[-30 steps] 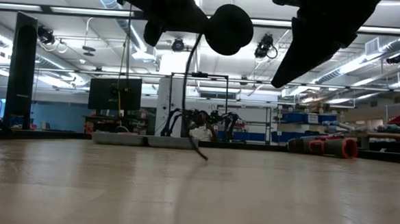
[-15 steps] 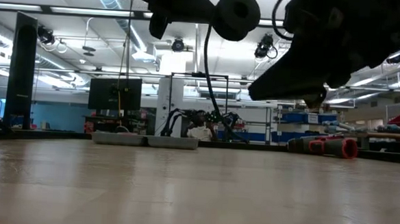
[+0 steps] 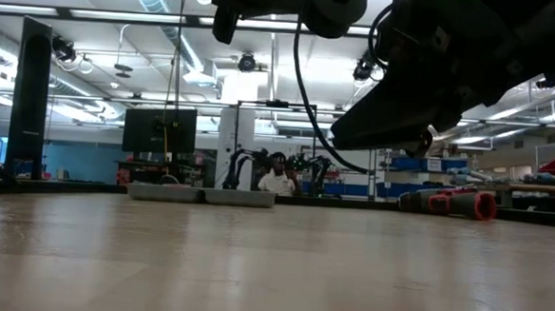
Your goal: Coil cords
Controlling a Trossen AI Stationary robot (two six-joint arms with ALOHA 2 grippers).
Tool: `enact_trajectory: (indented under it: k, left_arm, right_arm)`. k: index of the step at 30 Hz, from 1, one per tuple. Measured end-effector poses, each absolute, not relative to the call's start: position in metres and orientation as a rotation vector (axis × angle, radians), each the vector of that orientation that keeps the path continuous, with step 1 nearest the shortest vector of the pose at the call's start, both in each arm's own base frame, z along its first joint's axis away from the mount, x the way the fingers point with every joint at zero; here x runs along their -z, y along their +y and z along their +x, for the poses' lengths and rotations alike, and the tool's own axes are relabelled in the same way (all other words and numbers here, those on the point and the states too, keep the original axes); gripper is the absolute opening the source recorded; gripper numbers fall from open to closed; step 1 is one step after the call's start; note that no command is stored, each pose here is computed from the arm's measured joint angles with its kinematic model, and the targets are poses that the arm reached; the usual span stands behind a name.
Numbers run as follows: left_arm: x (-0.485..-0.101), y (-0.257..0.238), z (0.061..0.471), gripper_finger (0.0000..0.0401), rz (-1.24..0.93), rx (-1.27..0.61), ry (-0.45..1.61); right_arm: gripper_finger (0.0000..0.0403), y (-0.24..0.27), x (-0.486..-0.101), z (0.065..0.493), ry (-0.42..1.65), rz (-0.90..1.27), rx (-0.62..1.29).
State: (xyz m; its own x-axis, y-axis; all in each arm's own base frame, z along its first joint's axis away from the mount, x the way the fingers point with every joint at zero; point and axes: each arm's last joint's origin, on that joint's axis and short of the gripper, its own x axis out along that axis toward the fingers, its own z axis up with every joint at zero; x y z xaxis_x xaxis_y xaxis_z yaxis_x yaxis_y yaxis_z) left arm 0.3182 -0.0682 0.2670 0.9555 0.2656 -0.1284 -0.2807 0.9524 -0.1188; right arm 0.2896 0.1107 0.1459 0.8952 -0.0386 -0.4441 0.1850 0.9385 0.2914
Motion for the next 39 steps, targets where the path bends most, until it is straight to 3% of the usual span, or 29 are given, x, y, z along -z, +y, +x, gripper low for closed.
enact_trajectory:
  k: [21, 39]
  left_arm:
    - [-0.272, -0.068, 0.319, 0.0, -0.127, -0.275, 0.066]
    - [-0.274, -0.068, 0.319, 0.0, -0.12, -0.279, 0.049]
  right_arm:
    - [0.0103, 0.109, -0.139, 0.285, 0.538, 0.256, 0.133]
    - [0.0089, 0.109, -0.151, 0.287, 0.45, 0.233, 0.132]
